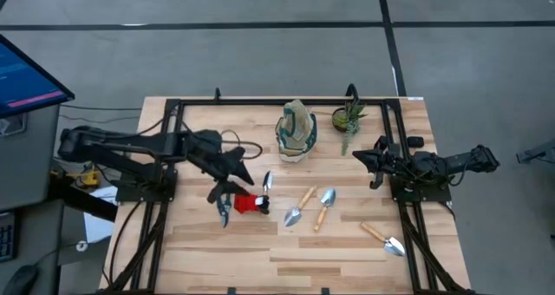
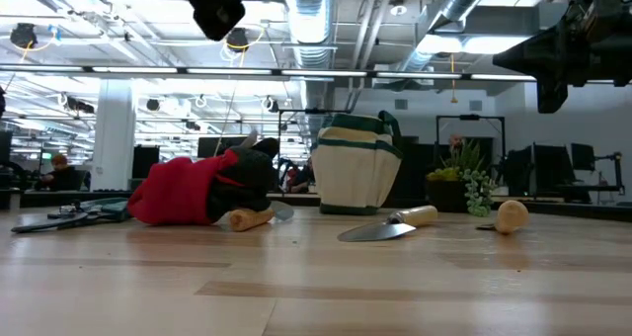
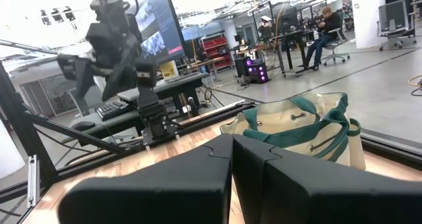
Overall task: Pick & Place Garden tools in Gardening bag
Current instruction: Put the red gloves into the brown gardening bag
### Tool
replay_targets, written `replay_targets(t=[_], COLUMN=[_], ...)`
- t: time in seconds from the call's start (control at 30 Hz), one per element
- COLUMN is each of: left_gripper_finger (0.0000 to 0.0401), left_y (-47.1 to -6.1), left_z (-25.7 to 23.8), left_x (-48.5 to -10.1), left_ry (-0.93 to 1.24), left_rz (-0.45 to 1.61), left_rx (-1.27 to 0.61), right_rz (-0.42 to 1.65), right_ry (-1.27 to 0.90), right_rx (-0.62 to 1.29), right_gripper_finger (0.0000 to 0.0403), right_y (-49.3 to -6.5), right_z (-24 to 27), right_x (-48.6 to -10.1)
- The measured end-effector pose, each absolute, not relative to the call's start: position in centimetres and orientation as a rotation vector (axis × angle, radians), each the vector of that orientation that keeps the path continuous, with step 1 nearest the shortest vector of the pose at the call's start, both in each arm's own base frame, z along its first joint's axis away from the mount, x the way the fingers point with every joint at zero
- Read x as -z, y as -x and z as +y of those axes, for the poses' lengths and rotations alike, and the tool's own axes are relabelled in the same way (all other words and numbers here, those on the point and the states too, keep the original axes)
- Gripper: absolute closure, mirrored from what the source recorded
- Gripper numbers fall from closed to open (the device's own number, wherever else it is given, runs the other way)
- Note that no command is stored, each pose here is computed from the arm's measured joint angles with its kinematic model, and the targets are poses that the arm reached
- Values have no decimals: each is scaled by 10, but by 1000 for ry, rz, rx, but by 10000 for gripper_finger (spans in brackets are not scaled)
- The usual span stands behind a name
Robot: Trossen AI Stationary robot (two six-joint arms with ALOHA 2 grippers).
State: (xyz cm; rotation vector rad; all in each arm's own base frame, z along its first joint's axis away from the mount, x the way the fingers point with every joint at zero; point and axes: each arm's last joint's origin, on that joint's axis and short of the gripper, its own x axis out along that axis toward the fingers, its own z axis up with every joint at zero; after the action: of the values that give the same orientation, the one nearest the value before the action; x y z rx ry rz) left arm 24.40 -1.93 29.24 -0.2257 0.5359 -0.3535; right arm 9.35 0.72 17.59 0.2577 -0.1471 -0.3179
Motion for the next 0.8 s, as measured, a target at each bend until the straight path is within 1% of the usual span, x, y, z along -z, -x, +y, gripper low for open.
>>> replay_targets(t=[0.2,0.37,0.57,0.8], left_gripper_finger=[183,151,114,96], left_y=[-247,-260,-270,-268], left_z=[-36,-48,-46,-45], left_x=[-277,-256,-228,-195], left_ry=[127,34,4,-3], left_rz=[631,706,810,920], left_rx=[407,437,356,328], right_rz=[-146,-142,-142,-142], right_ry=[-257,-256,-256,-256], right_rx=[318,318,318,318], right_gripper_finger=[403,403,403,403], right_y=[-93,-94,-94,-94], right_z=[7,7,7,7], right_x=[-176,-175,-175,-175])
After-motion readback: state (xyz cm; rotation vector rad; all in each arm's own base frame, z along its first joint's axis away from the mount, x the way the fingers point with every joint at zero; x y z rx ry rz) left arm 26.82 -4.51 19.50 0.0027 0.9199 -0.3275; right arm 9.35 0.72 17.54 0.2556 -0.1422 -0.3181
